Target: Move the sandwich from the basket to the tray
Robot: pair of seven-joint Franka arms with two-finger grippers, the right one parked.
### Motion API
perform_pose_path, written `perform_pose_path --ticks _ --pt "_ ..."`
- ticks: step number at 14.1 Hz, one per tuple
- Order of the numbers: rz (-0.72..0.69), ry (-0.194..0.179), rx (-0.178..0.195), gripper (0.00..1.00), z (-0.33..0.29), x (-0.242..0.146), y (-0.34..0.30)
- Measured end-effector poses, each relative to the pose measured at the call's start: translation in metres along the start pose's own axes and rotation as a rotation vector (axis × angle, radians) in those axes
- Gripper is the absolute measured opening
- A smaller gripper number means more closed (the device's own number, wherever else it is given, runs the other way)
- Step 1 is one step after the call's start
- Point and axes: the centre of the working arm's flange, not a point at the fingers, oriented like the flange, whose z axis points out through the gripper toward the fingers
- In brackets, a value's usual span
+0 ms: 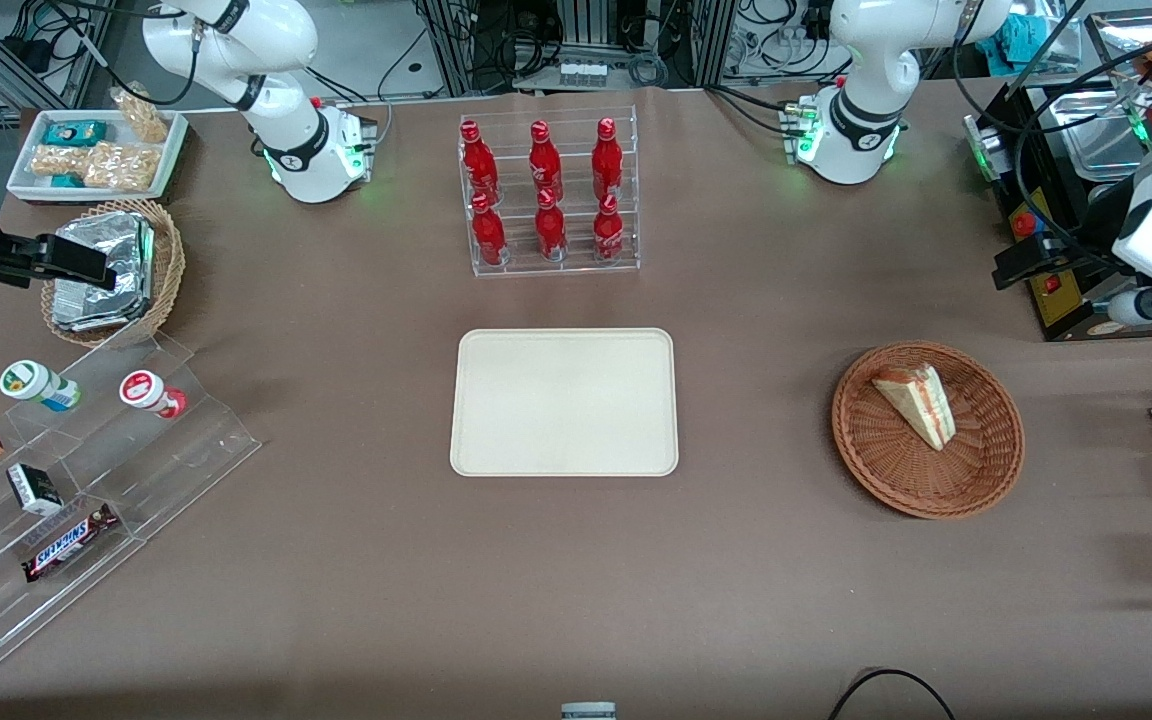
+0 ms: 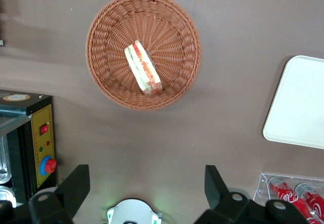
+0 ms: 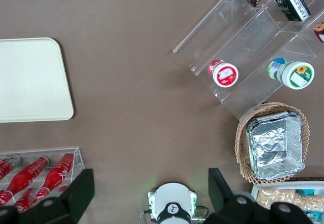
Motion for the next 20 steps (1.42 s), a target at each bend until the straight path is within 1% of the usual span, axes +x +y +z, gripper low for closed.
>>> perform_pose_path --ticks 7,9,11,13,18,20 --pt "-0.004 -0.007 0.001 1.0 0.0 -0.001 -0.002" --pt "-0.007 -0.037 0.01 1.0 0.002 -0.004 -0.005" --pt "-0.013 -0.055 0.013 1.0 0.004 -0.005 -0.007" --pt "-0.023 -0.081 0.016 1.0 0.01 -0.003 -0.012" --pt "-0.037 -0.128 0.024 1.0 0.02 -0.002 -0.017" --pt "-0.063 -0.146 0.029 1.0 0.025 -0.002 -0.017"
